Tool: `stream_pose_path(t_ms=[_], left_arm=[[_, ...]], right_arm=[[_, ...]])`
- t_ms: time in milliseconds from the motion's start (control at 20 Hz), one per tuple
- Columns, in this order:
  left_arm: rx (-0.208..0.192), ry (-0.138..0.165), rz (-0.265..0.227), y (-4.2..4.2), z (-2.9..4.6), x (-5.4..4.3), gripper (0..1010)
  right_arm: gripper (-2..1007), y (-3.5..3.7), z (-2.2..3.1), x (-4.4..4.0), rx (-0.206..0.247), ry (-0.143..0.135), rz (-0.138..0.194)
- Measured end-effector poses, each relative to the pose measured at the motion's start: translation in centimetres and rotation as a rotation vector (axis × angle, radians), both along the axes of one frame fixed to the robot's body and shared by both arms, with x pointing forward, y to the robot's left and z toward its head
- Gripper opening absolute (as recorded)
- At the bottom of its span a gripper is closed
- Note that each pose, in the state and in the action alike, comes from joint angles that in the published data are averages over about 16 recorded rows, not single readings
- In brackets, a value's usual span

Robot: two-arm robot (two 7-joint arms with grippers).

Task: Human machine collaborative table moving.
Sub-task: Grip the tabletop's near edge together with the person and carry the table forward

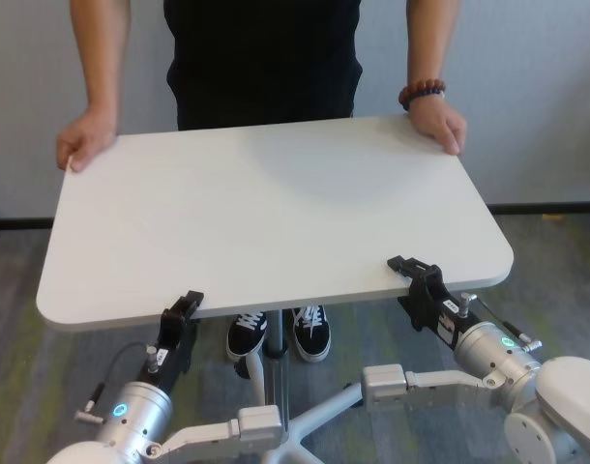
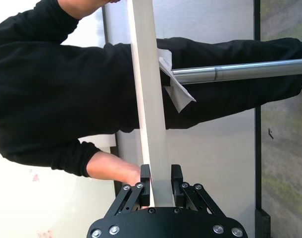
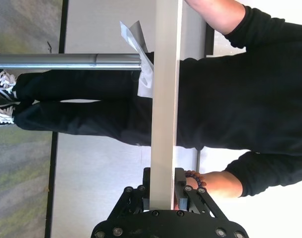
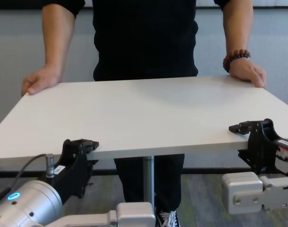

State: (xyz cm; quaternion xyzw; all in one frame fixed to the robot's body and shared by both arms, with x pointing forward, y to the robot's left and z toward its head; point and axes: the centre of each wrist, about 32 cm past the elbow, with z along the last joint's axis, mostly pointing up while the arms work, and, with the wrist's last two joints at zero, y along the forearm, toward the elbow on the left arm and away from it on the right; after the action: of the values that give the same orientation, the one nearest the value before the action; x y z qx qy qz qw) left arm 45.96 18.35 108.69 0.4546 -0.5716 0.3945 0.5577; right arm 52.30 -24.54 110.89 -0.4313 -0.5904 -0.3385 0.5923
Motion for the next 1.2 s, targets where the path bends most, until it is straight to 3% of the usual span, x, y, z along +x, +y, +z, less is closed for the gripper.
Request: stream_pose_path(t_ms=[1200], left_arm=[[0.005, 0.093, 0.022, 0.28, -3.26, 0.82, 271]], right_arm=[[266, 0.17, -3.00, 0.77, -0.005, 0.045, 0.003]])
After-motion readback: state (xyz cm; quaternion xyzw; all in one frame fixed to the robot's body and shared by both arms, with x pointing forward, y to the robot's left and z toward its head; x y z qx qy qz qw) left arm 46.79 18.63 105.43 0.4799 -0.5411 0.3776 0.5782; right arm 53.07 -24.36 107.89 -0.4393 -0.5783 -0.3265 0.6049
